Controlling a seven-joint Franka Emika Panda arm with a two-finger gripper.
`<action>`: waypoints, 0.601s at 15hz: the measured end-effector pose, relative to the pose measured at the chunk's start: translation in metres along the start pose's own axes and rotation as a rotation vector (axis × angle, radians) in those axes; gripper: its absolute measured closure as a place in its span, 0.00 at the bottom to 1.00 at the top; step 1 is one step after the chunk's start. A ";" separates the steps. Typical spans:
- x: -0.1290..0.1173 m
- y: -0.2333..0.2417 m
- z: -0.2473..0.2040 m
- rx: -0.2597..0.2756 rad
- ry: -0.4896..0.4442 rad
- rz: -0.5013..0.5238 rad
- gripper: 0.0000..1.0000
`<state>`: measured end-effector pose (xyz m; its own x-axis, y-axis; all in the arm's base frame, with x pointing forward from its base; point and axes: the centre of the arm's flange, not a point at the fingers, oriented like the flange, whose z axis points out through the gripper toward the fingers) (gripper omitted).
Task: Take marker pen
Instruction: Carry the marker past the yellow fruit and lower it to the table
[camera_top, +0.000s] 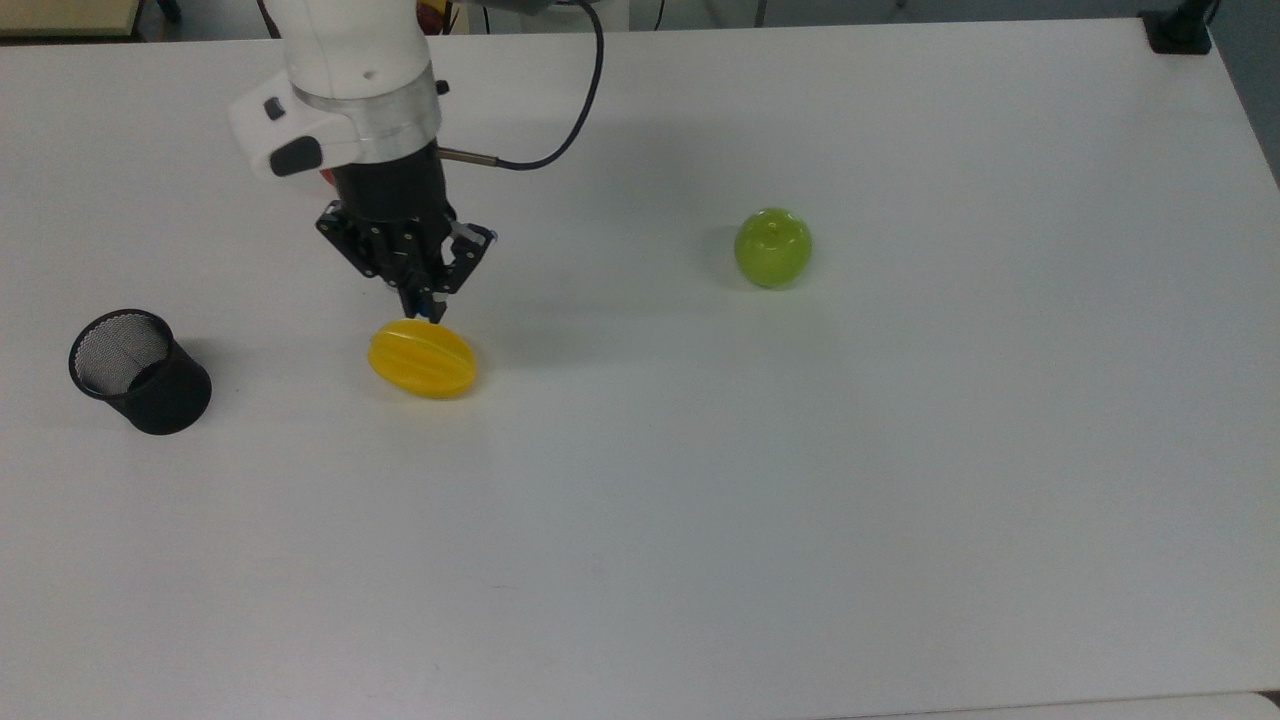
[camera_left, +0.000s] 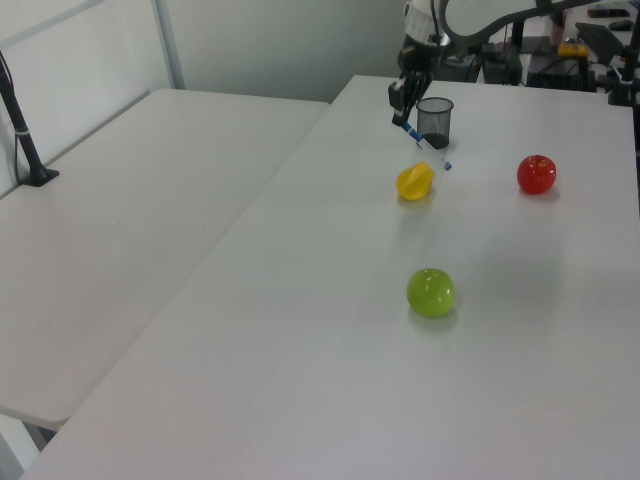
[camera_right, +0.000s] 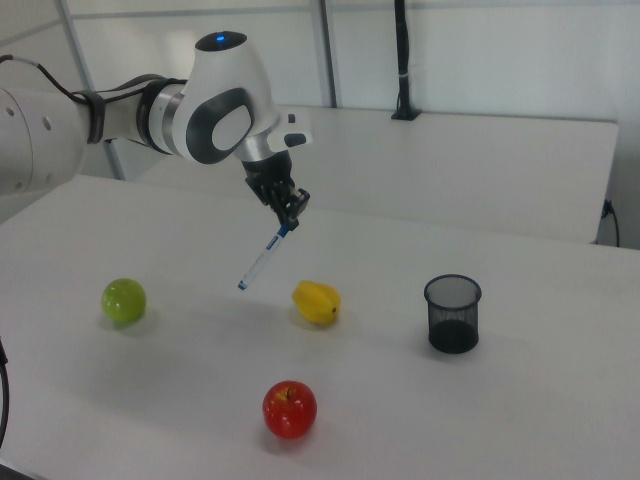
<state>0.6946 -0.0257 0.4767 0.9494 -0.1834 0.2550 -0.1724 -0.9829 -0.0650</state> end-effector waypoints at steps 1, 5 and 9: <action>-0.007 -0.010 0.006 0.003 -0.045 -0.027 0.83; -0.034 -0.042 0.027 0.023 -0.194 -0.149 0.83; -0.060 -0.067 0.049 0.045 -0.298 -0.283 0.83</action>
<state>0.6623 0.0515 0.4186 0.9933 0.1137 -0.0210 0.1118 -0.9908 -0.0757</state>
